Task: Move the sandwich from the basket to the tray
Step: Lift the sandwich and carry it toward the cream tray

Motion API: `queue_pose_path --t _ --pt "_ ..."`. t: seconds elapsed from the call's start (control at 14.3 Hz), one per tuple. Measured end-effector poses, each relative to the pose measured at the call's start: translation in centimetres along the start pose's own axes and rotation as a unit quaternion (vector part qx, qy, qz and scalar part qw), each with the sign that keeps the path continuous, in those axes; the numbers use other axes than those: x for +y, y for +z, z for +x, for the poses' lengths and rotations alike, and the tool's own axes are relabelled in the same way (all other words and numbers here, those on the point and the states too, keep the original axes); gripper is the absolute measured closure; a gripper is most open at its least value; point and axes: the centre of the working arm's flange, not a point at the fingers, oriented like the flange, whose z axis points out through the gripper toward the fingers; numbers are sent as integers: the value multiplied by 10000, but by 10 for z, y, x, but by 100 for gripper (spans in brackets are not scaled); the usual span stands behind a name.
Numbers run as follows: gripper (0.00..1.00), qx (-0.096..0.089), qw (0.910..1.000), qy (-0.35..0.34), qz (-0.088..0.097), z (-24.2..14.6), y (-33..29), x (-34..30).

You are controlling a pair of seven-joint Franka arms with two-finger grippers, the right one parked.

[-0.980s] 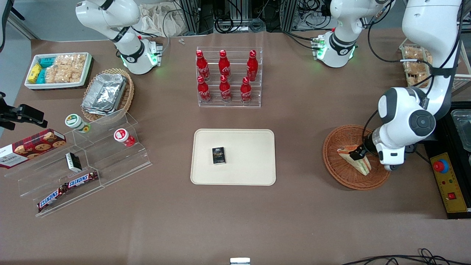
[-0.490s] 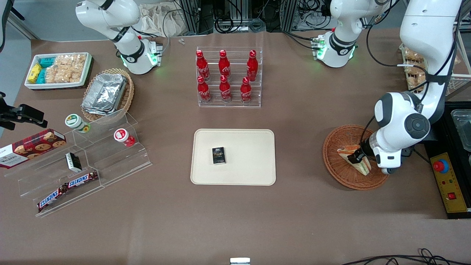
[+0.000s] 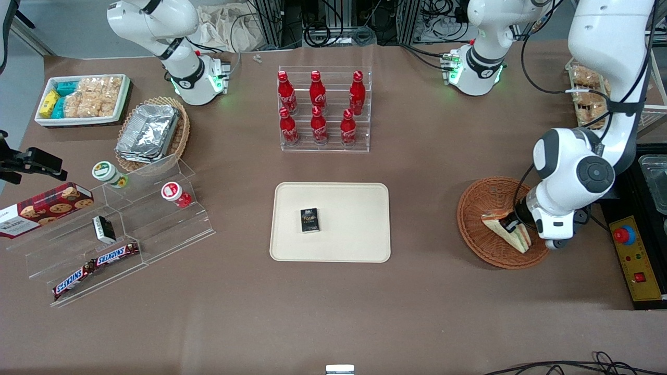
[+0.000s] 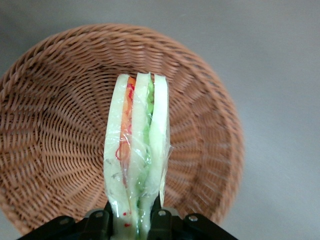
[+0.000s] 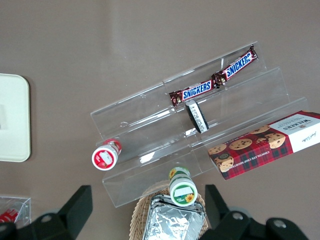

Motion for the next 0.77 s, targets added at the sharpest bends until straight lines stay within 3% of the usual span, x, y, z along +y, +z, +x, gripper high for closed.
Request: queue_pose_path --t 0.21,0.49,0.63,0.77 --pt "81 -32 9984 507 256 -18 -67 41" --pt "85 -304 9897 1365 310 -74 -140 112" --pt "85 -381 9785 1992 387 -118 -123 147" --pt "85 -478 9609 2686 473 -166 -82 181"
